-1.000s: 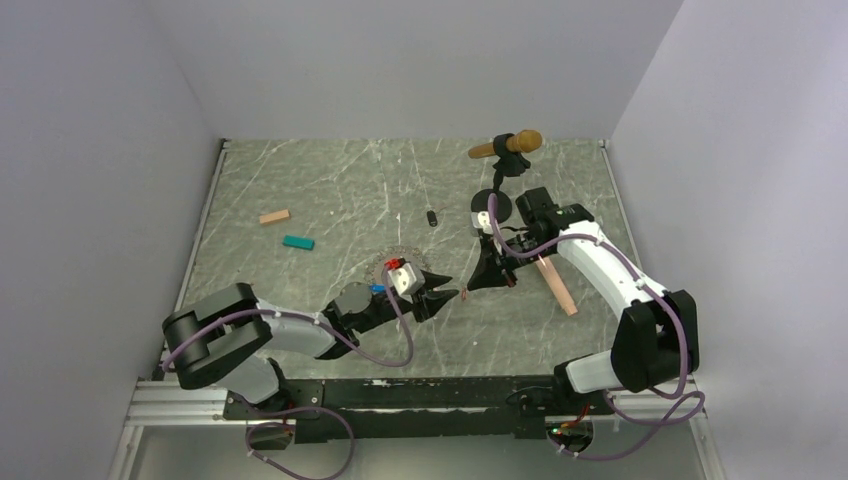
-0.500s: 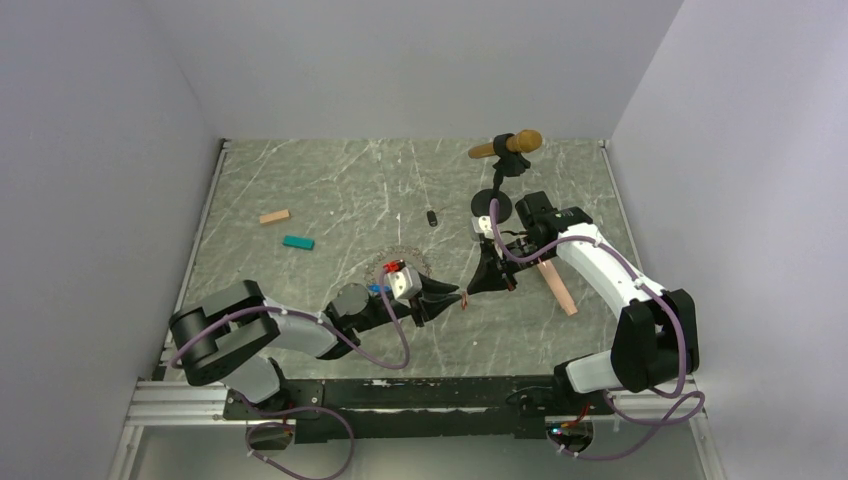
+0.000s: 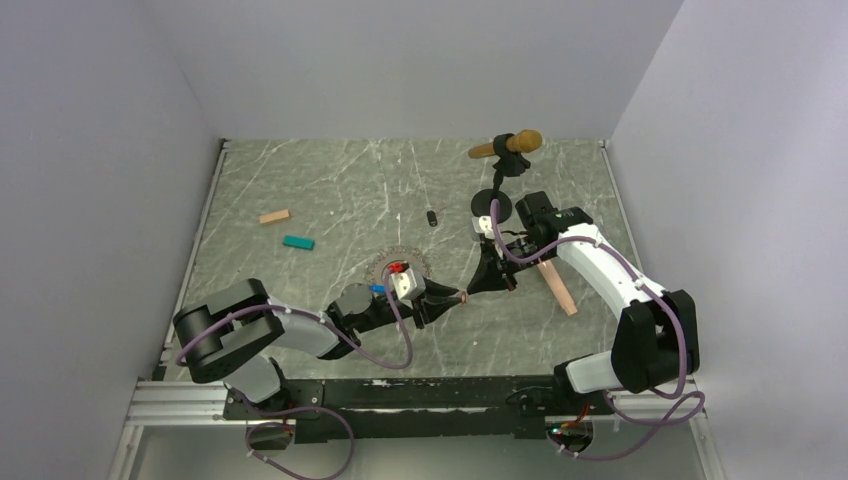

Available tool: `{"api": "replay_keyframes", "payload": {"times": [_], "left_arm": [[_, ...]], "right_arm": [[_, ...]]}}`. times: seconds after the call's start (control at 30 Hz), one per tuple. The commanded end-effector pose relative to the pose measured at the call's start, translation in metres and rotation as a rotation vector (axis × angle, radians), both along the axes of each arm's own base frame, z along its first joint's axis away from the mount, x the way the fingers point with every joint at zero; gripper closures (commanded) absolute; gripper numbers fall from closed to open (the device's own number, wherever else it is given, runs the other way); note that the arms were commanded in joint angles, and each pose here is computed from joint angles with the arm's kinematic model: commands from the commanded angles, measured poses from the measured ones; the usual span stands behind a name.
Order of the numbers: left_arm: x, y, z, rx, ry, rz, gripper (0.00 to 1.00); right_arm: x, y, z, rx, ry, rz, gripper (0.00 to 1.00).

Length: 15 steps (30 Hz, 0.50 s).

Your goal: Put the keys on the keyring

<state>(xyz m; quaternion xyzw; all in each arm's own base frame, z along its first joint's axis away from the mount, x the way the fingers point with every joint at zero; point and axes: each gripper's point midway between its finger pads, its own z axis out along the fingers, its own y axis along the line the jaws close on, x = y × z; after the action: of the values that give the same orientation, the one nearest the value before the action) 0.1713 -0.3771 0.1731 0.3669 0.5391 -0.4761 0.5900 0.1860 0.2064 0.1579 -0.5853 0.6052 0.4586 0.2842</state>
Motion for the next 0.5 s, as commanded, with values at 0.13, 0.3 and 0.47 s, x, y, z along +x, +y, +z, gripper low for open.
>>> {"api": "replay_keyframes", "payload": {"times": [0.13,0.3,0.47], "left_arm": [[-0.0039,0.0052,0.0177,-0.047,-0.036,-0.008,0.67],[-0.0053,0.0077,0.0173,-0.047,-0.032,-0.007,0.63],[-0.0068,0.0101,0.0195,-0.059,-0.036,-0.007,0.59]], "right_arm": [[0.0006,0.0056,0.0141,0.07,-0.071,0.029,1.0],[-0.0003,0.0056,0.0145,0.073,-0.074,0.033,1.0],[-0.0005,0.0055,0.0156,0.075,-0.081,0.034,1.0]]}}
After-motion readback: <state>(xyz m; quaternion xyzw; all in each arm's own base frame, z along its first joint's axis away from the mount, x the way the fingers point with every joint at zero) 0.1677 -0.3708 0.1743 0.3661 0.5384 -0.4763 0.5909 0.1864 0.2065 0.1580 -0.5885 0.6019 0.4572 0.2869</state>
